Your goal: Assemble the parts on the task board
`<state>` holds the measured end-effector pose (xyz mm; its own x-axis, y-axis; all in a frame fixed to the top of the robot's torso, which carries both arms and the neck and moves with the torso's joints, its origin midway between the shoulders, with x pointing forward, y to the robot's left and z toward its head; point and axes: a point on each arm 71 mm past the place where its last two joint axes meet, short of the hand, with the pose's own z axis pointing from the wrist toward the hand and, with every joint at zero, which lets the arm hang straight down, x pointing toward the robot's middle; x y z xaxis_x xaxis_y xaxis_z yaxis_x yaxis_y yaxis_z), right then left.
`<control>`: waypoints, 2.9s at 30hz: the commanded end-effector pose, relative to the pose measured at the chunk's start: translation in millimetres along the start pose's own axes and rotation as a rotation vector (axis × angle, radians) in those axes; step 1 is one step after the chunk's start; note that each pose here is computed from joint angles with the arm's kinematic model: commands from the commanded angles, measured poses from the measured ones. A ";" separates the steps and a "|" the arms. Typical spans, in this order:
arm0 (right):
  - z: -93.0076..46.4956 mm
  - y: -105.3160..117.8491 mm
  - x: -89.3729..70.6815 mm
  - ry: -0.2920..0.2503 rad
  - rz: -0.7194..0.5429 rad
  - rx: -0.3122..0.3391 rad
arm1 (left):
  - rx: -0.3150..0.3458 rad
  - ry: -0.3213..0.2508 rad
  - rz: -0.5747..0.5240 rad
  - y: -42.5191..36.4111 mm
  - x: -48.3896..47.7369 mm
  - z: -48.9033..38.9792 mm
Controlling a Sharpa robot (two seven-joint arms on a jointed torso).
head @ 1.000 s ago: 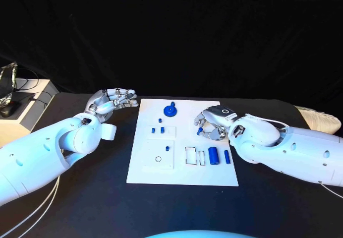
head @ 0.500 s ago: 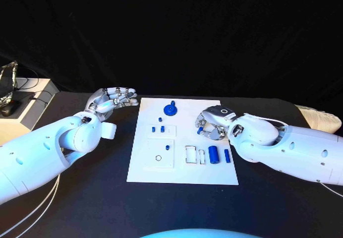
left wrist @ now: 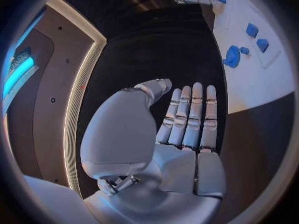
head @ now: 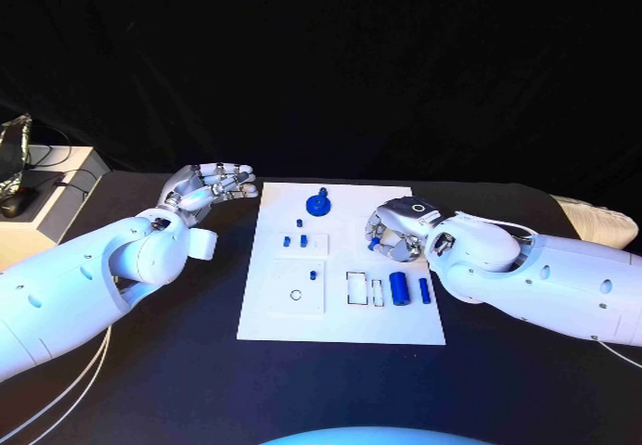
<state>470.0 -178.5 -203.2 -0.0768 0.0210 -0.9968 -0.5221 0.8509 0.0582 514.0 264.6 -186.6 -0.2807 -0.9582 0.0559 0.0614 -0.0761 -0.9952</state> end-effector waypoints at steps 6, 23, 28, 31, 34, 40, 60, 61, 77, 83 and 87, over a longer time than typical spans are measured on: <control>-3.6 4.9 -4.0 -0.052 0.003 -0.013 | 0.005 0.015 -0.010 -0.7 2.6 0.5; -14.0 45.2 -46.8 -0.131 0.134 -0.106 | 0.003 0.016 -0.016 2.8 5.4 4.2; -8.9 74.3 -42.1 -0.112 0.147 -0.182 | 0.003 0.020 -0.020 4.1 7.9 5.9; -5.8 91.1 -33.7 -0.101 0.145 -0.227 | 0.004 0.022 -0.023 4.6 9.3 6.7; -2.4 103.4 -25.2 -0.092 0.143 -0.258 | 0.004 0.024 -0.024 5.0 10.5 7.3; 1.5 121.5 -7.3 -0.075 0.145 -0.298 | 0.004 0.029 -0.028 5.4 13.3 8.2; 7.7 140.4 23.0 -0.063 0.104 -0.334 | 0.000 0.034 -0.029 5.3 14.5 8.0; 7.7 140.6 23.5 -0.061 0.104 -0.335 | 0.000 0.034 -0.029 5.3 14.4 8.0; 7.3 141.4 27.5 -0.040 0.098 -0.338 | -0.001 0.031 -0.026 4.9 12.5 7.1; 7.3 141.0 28.7 -0.031 0.095 -0.337 | -0.001 0.030 -0.025 4.7 12.0 6.7; 7.4 140.9 29.8 -0.023 0.092 -0.337 | -0.001 0.030 -0.025 4.6 11.8 6.6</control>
<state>401.8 -55.2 -223.4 -0.1184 0.1304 -0.9844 -0.7531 0.6343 0.1746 517.8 253.4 -191.2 -0.2949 -0.9529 0.0703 0.0492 -0.0887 -0.9948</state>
